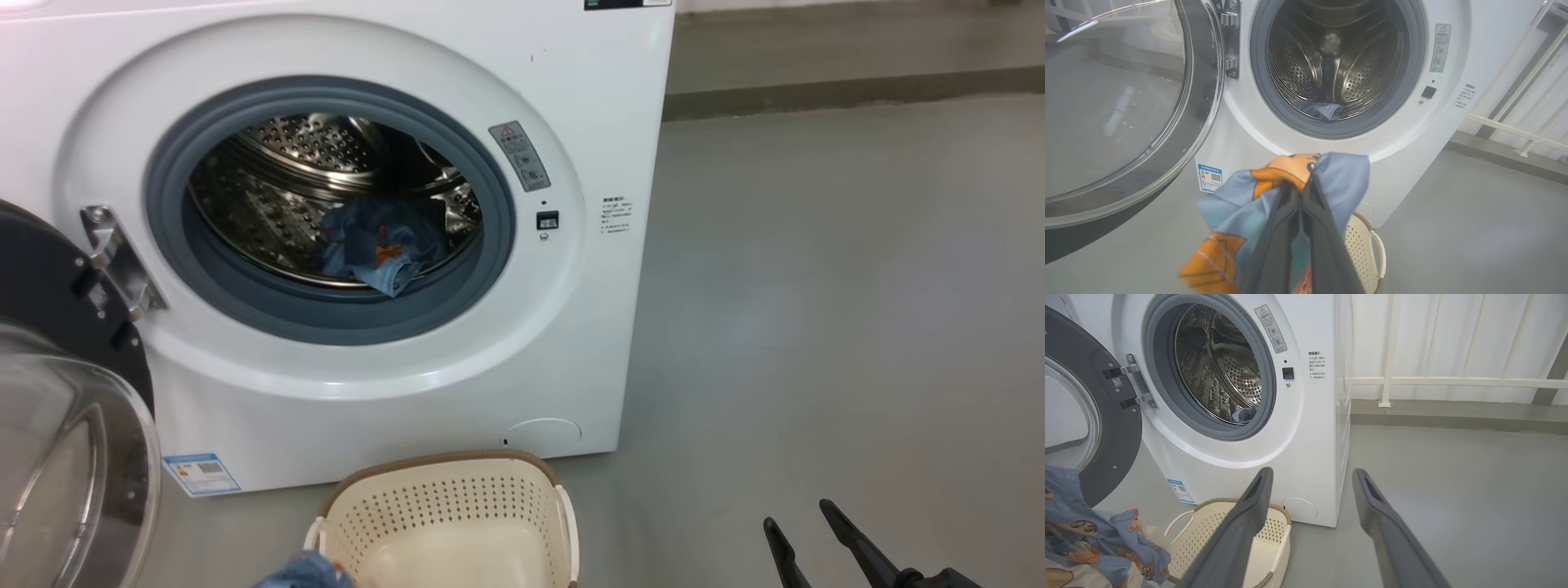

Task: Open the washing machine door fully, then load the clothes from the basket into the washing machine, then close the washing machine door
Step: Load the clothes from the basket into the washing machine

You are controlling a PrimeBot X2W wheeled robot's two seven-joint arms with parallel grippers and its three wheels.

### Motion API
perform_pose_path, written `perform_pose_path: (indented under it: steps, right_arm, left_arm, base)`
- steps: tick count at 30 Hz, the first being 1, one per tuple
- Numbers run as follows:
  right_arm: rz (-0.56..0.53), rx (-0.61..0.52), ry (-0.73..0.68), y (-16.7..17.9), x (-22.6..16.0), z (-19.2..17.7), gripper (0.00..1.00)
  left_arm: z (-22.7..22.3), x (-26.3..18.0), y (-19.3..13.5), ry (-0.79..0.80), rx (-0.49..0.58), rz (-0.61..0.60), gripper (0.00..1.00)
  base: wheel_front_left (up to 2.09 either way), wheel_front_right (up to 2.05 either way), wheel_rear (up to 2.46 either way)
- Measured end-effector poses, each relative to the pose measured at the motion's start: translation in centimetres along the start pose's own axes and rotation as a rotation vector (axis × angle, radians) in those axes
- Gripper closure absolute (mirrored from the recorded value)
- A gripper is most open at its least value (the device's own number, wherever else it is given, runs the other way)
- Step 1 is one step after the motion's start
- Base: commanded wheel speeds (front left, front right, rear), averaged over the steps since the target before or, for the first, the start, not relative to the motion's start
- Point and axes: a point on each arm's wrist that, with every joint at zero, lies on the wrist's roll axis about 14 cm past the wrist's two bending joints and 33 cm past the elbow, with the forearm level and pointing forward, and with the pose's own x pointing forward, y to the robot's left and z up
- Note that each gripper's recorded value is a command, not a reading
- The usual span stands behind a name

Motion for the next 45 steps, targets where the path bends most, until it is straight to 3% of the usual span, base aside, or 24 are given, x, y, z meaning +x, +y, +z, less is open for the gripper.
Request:
perform_pose_path:
  steps: [12,19,27,37,45]
  right_arm:
    - [-0.038,0.038,0.04,-0.9,0.9,-1.2,0.0]
    - [-0.076,0.081,0.05,-2.3,3.3,-1.7,0.0]
    - [-0.129,0.134,0.082,-3.7,5.1,-3.2,0.0]
    - [-0.208,0.135,0.193,-6.2,4.5,-6.4,0.0]
    - [-0.288,0.136,0.272,-8.5,3.6,-8.8,0.0]
  left_arm:
    - [0.7,6.4,-3.8,-0.031,-0.039,-0.079,1.0]
    - [1.6,14.1,-7.2,-0.101,-0.018,-0.127,1.0]
    - [1.7,23.6,-7.6,-0.149,0.023,-0.094,1.0]
    - [-1.5,33.7,-8.2,-0.106,0.074,-0.076,1.0]
    - [-5.8,39.2,-8.4,-0.032,0.107,-0.067,1.0]
  base:
    - [0.0,0.0,0.0]
    - [0.0,0.0,0.0]
    - [0.0,0.0,0.0]
    - [0.0,0.0,0.0]
    - [0.0,0.0,0.0]
